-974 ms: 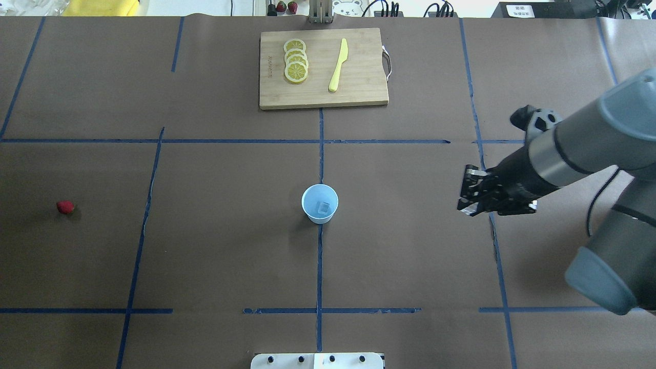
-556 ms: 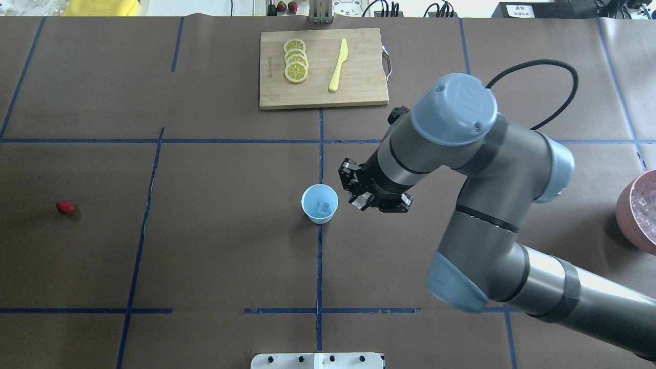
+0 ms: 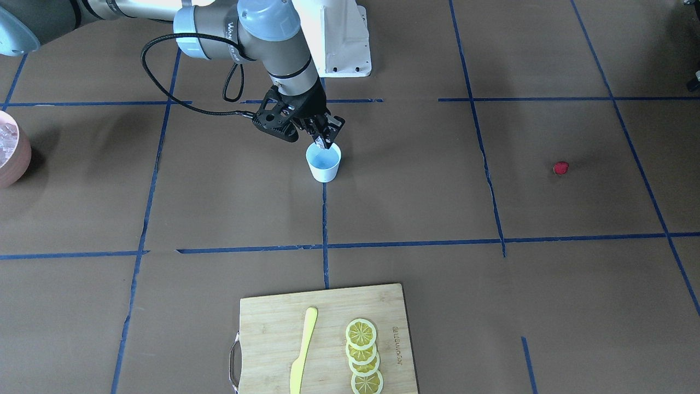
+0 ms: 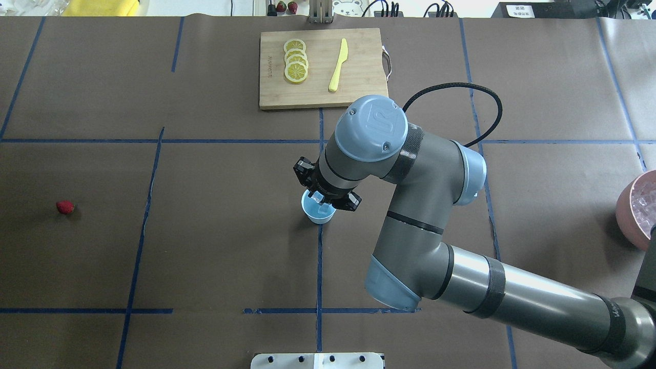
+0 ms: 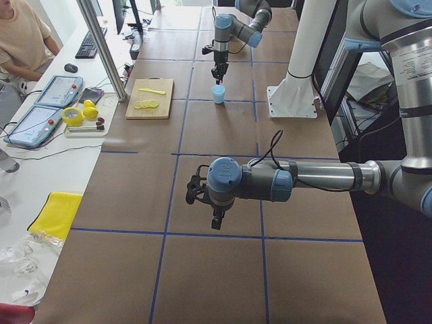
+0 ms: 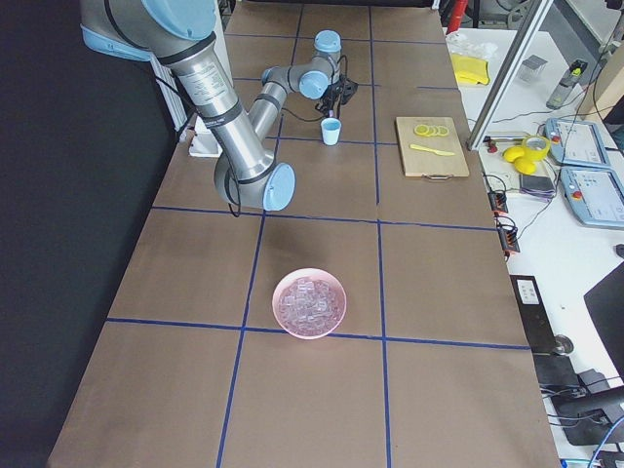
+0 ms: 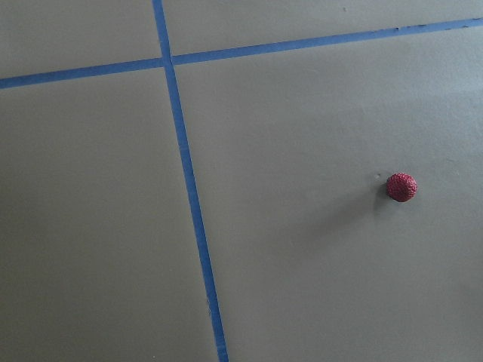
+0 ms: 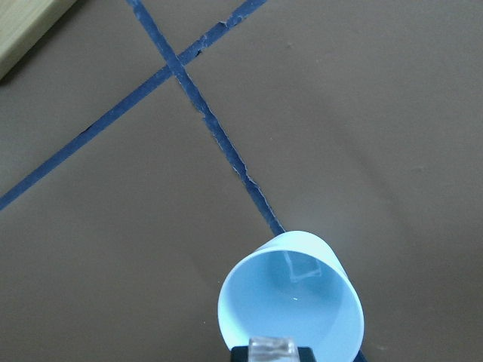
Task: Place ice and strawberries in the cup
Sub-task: 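Move the right gripper over the blue cup and drop the ice cube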
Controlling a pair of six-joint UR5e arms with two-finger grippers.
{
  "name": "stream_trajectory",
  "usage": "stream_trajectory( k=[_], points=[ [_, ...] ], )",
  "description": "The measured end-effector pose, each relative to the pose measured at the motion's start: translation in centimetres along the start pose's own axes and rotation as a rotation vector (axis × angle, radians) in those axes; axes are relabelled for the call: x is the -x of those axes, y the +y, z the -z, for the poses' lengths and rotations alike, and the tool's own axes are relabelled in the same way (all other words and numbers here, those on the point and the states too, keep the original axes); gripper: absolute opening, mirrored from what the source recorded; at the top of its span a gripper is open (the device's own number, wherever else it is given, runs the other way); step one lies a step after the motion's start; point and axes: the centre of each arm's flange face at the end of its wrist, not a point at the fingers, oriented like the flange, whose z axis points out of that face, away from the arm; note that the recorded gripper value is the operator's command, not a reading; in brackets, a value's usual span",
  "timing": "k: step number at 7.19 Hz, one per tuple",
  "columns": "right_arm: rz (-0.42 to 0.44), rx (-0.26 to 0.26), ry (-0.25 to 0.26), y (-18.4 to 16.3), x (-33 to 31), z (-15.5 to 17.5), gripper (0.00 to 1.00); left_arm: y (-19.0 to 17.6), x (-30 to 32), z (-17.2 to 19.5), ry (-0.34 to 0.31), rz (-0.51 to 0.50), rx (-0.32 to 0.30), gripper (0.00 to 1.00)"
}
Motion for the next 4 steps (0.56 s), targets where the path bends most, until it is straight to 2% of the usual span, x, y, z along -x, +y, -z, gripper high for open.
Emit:
stream_trajectory(
  k=[1, 2, 4],
  points=[
    [-0.003, 0.001, 0.0, 0.11, 0.02, -0.74, 0.64, 0.01, -0.01, -0.02, 0.0, 0.0, 0.0, 1.0],
    [-0.004, 0.002, 0.004, 0.17, -0.01, -1.19, 0.69, -0.01, -0.02, -0.01, 0.0, -0.002, 0.0, 1.0],
    [-0.006, 0.001, 0.007, 0.11, -0.03, -1.44, 0.7, 0.01, -0.01, -0.01, 0.0, -0.001, 0.0, 1.0]
  ],
)
